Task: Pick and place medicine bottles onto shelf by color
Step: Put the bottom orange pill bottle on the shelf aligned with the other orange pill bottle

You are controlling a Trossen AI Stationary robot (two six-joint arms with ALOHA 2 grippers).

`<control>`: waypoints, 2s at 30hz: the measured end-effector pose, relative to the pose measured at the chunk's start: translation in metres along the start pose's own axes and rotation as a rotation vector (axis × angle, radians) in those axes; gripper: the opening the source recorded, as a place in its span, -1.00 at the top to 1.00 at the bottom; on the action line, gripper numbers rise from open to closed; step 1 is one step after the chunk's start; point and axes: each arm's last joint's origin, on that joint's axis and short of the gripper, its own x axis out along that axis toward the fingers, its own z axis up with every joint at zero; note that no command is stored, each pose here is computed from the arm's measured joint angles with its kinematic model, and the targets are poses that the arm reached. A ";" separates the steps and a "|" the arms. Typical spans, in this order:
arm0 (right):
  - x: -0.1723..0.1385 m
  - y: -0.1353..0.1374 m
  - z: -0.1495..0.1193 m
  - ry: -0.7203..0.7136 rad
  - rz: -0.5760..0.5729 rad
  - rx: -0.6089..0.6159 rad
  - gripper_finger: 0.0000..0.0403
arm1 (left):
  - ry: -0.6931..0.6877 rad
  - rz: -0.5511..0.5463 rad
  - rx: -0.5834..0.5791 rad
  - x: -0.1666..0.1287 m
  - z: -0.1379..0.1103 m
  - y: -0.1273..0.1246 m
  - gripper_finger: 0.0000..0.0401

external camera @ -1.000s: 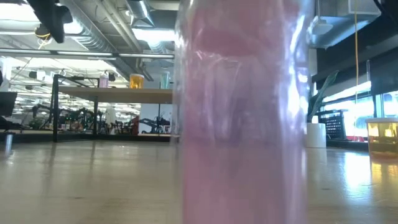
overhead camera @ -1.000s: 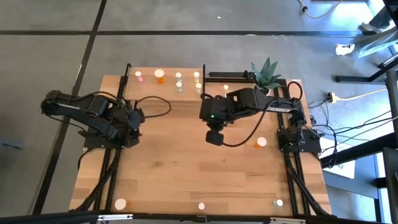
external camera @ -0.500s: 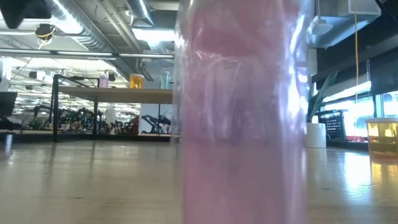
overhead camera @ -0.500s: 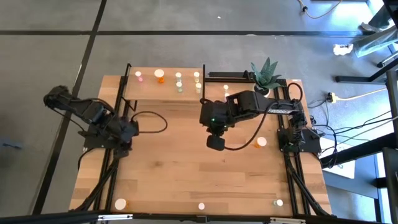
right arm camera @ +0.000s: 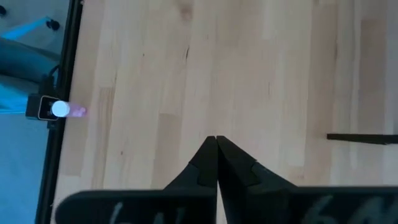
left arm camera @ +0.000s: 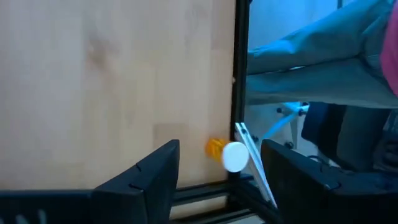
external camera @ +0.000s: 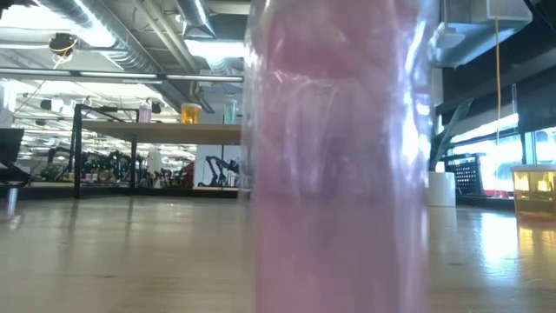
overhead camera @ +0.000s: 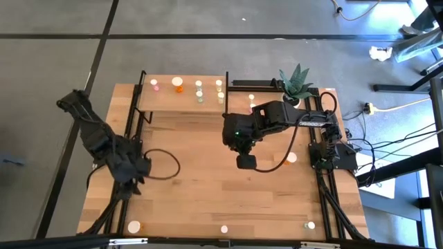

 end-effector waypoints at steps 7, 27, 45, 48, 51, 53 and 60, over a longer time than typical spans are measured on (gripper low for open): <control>0.000 0.000 0.000 0.001 0.011 -0.004 0.98 | 0.083 0.005 -0.006 0.036 -0.006 -0.029 -0.09; -0.002 0.004 0.016 -0.159 0.130 -0.023 0.98 | 0.156 0.109 0.253 0.079 -0.067 -0.066 -0.09; -0.003 0.005 0.023 -0.236 0.133 -0.032 0.98 | 0.003 0.192 0.215 0.082 -0.064 -0.064 -0.09; -0.003 0.005 0.023 -0.237 0.133 -0.032 0.98 | -0.005 0.194 0.179 0.081 -0.064 -0.064 -0.09; -0.003 0.005 0.023 -0.241 0.133 -0.032 0.98 | -0.010 0.196 0.171 0.081 -0.064 -0.064 -0.09; -0.003 0.005 0.023 -0.241 0.132 -0.032 0.98 | -0.014 0.198 0.151 0.081 -0.064 -0.064 -0.09; -0.003 0.005 0.023 -0.241 0.132 -0.032 0.98 | -0.021 0.200 0.136 0.082 -0.060 -0.063 -0.09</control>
